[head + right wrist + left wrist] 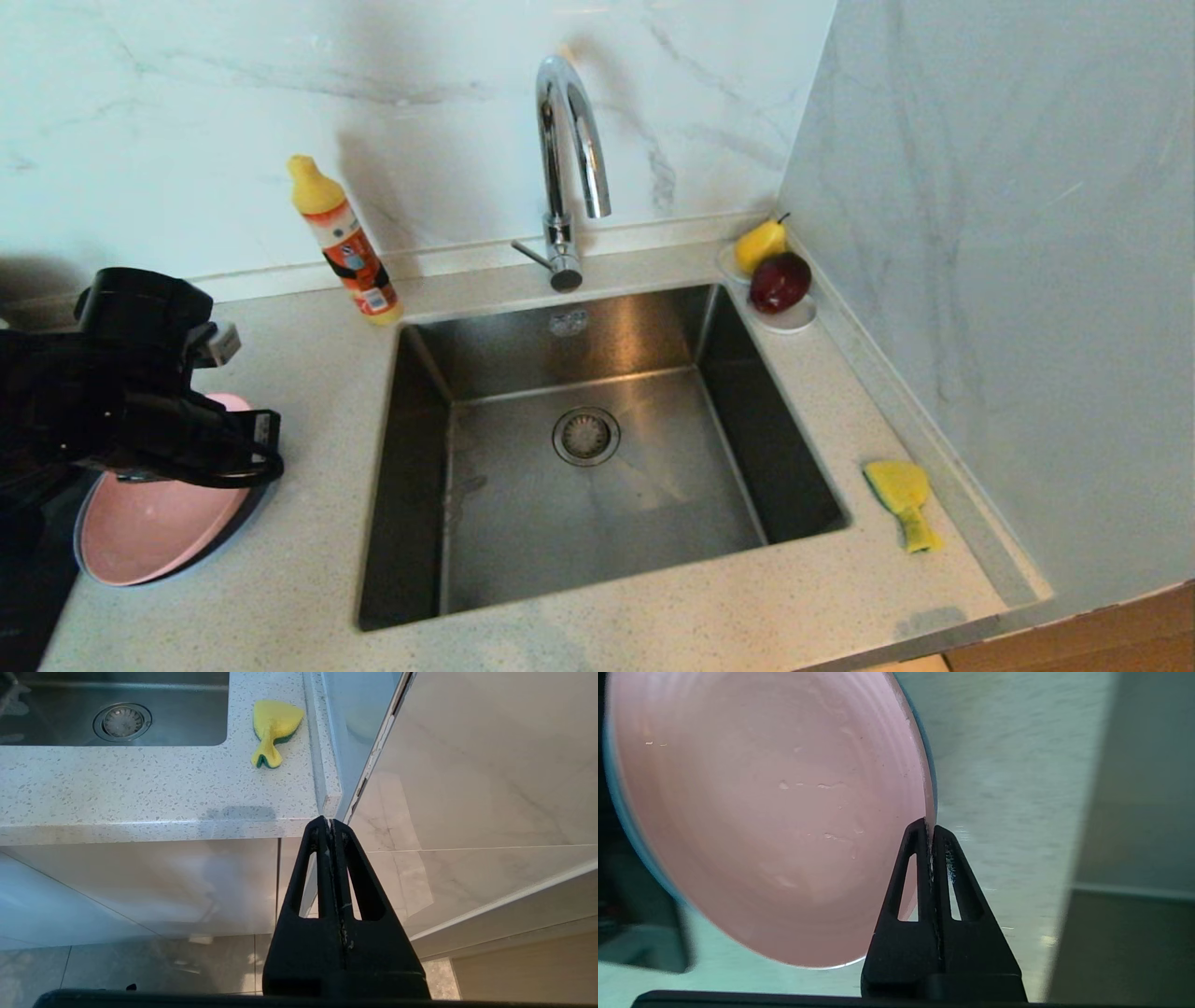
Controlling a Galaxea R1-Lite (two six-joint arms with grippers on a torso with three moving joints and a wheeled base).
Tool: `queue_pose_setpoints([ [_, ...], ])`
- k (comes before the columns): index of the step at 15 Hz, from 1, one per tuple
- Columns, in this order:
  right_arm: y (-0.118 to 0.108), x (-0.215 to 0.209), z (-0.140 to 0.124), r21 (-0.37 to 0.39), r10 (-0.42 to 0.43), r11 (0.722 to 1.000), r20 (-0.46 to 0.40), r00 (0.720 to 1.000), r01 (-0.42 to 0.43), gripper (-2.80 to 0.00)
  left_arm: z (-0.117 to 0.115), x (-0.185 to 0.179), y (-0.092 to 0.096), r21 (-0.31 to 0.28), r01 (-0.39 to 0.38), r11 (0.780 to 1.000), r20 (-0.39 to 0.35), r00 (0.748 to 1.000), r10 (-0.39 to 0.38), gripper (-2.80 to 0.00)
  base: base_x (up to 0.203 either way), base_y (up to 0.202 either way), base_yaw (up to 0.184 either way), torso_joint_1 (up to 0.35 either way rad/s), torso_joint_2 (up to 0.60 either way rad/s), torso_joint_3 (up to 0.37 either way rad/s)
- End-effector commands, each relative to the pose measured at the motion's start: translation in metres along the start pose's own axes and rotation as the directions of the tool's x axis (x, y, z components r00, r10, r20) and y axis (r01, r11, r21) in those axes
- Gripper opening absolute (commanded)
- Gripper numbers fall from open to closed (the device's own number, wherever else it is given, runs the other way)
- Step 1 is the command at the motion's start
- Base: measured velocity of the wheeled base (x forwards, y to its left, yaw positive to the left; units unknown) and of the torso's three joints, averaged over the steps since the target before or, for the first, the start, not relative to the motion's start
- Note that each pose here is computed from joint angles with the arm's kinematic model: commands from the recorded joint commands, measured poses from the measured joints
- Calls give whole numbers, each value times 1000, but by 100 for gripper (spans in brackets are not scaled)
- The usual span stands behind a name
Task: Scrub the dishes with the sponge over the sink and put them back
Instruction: Place the plate on the plate
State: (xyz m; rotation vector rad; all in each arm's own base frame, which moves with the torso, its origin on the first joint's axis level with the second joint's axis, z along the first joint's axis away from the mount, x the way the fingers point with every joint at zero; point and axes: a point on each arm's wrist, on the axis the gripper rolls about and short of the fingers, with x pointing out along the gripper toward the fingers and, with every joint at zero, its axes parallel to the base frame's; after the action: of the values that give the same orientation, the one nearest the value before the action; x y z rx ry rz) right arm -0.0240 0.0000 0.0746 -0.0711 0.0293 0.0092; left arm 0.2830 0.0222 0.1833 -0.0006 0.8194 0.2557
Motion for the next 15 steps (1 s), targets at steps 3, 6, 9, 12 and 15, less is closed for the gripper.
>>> queue_pose_setpoints([
  [3, 0, 0, 0, -1, 1, 1000, 2, 1000, -1, -280, -2, 0, 3, 61, -14, 998, -8, 1000, 15, -280, 0, 0, 0, 0, 0, 0],
  [6, 0, 0, 0, -1, 1, 1000, 1, 1000, -1, -280, -4, 0, 5, 79, -44, 996, -10, 999, 45, -280, 0, 0, 0, 0, 0, 0],
  [9, 0, 0, 0, -1, 1, 1000, 2, 1000, -1, -280, -2, -3, 5, 107, -53, 993, 21, 999, 51, -280, 0, 0, 0, 0, 0, 0],
  [12, 0, 0, 0, -1, 1, 1000, 2, 1000, -1, -280, -12, 2, 5, 147, -63, 987, -16, 998, 67, -280, 0, 0, 0, 0, 0, 0],
  [15, 0, 0, 0, -1, 1, 1000, 2, 1000, -1, -280, -18, 15, 4, 169, -79, 983, -12, 997, 82, -280, 0, 0, 0, 0, 0, 0],
])
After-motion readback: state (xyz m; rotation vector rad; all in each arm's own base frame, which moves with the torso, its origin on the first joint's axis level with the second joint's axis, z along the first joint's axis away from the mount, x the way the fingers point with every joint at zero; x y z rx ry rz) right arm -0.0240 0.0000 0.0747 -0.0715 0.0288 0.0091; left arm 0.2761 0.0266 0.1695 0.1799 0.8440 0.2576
